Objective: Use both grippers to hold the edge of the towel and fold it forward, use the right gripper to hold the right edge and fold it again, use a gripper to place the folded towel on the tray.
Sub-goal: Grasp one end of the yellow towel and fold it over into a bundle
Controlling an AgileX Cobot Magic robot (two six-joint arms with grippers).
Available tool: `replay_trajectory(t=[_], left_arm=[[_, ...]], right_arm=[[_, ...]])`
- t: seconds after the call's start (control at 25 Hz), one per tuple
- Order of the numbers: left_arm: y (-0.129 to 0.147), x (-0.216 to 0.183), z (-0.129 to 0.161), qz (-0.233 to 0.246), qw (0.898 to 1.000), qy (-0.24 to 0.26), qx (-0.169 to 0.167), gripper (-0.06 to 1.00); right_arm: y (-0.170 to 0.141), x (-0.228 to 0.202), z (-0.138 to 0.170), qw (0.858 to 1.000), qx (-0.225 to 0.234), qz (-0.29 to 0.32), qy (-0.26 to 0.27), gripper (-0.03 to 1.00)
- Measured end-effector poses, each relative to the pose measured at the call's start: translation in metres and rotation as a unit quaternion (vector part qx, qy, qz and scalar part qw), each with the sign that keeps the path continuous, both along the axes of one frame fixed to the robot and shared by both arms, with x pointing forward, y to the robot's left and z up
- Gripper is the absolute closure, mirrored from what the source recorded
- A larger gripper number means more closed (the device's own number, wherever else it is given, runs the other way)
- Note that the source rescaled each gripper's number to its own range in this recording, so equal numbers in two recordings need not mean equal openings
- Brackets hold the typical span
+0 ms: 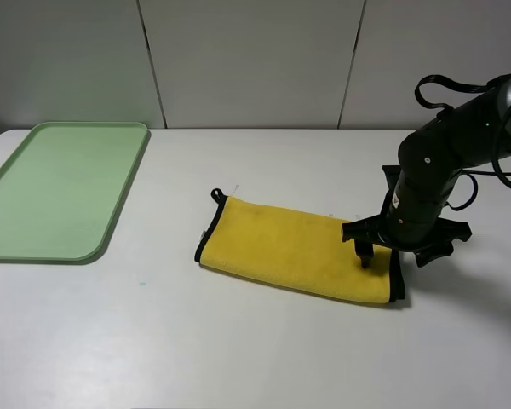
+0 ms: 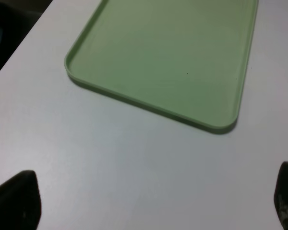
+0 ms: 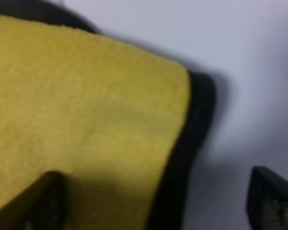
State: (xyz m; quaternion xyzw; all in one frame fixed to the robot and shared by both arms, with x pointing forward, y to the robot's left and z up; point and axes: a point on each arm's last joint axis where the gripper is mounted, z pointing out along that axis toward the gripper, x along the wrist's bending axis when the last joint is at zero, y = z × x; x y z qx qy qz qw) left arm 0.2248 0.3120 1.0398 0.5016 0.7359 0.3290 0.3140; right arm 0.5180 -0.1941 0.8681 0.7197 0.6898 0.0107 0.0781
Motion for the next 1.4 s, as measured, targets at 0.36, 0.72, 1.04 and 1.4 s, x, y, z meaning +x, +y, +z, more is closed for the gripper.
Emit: replay_trajectory(t=[0.36,0.72,1.04,1.4], left_arm=[[0.0,0.0,0.0,0.0,1.0,0.0,0.0,-0.03],[0.0,0.0,0.0,0.0,1.0,0.0,0.0,-0.03],[0.0,0.0,0.0,0.0,1.0,0.0,0.0,-0.03],[0.0,0.0,0.0,0.0,1.0,0.0,0.0,-0.03]], right_arm=[[0.004,0.004,-0.001,1.0,0.013,0.011,-0.017,0.64],[0.002,0.005,0.0,0.999,0.0,0.031,-0.021,0.94],[-0.003,0.016,0.034,0.995,-0.06,0.083,0.006,0.94],[0.001,0.043,0.097,0.982,-0.102,0.161,-0.011,0.94]])
